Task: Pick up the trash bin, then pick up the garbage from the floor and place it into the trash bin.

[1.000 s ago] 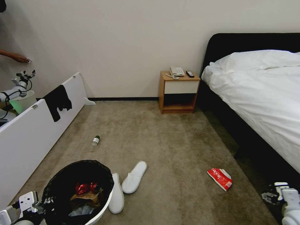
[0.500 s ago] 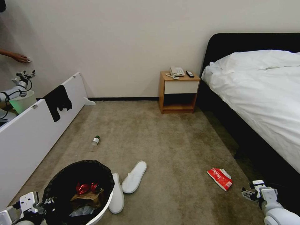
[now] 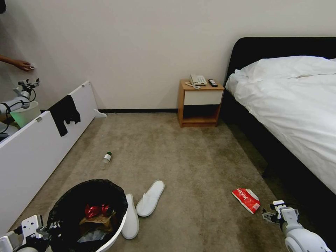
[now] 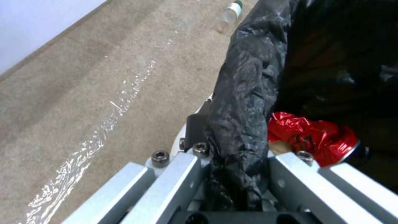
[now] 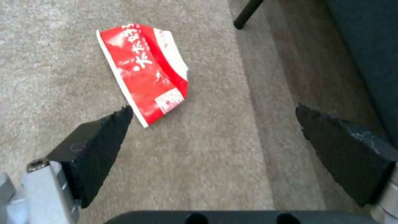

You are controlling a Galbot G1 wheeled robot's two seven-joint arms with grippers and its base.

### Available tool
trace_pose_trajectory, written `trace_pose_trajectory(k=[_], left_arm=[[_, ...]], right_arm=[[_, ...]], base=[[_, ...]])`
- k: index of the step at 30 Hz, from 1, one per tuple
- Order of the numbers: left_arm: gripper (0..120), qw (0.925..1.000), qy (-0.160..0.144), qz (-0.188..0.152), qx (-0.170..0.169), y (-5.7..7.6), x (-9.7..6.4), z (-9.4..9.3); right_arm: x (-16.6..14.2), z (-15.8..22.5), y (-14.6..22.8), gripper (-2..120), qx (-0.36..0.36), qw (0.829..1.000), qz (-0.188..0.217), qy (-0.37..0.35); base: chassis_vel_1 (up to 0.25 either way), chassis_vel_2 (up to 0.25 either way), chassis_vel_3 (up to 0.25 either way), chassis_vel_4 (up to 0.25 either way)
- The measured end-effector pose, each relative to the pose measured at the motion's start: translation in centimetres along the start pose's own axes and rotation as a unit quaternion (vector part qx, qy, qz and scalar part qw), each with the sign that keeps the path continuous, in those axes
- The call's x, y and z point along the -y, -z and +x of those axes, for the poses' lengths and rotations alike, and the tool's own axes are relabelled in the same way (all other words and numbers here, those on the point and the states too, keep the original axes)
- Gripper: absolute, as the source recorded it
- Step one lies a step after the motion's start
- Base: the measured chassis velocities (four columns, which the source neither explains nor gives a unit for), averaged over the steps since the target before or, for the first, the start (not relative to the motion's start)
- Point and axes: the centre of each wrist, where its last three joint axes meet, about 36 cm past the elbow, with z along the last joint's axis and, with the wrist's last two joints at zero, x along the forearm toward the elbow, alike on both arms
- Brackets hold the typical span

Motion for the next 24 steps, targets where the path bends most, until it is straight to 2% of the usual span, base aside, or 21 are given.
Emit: trace_pose_trajectory(k=[7,21,24], left_arm=[[2,1.0,0.002,-0.001,-0.004,-0.1,-0.2,-0.4],[2,1.0,0.004,0.002,-0.006,-0.2,-0.3,-0.7],[2,1.0,0.006,0.003,-0.008,-0.3,-0.4,-1.0]], right_arm=[[-1.8,-2.0,0.0,100,0.004,1.0,0.004,0.009],[-3.1,-4.1,-0.3,100,0.002,1.0,0.013,0.016],[-3.5,-5.7,-0.8,100,-0.009,1.0,0.014,0.014]], base=[[0.0,0.0,0.0,0.0],[0.0,0.0,0.0,0.0],[0.0,0.0,0.0,0.0]])
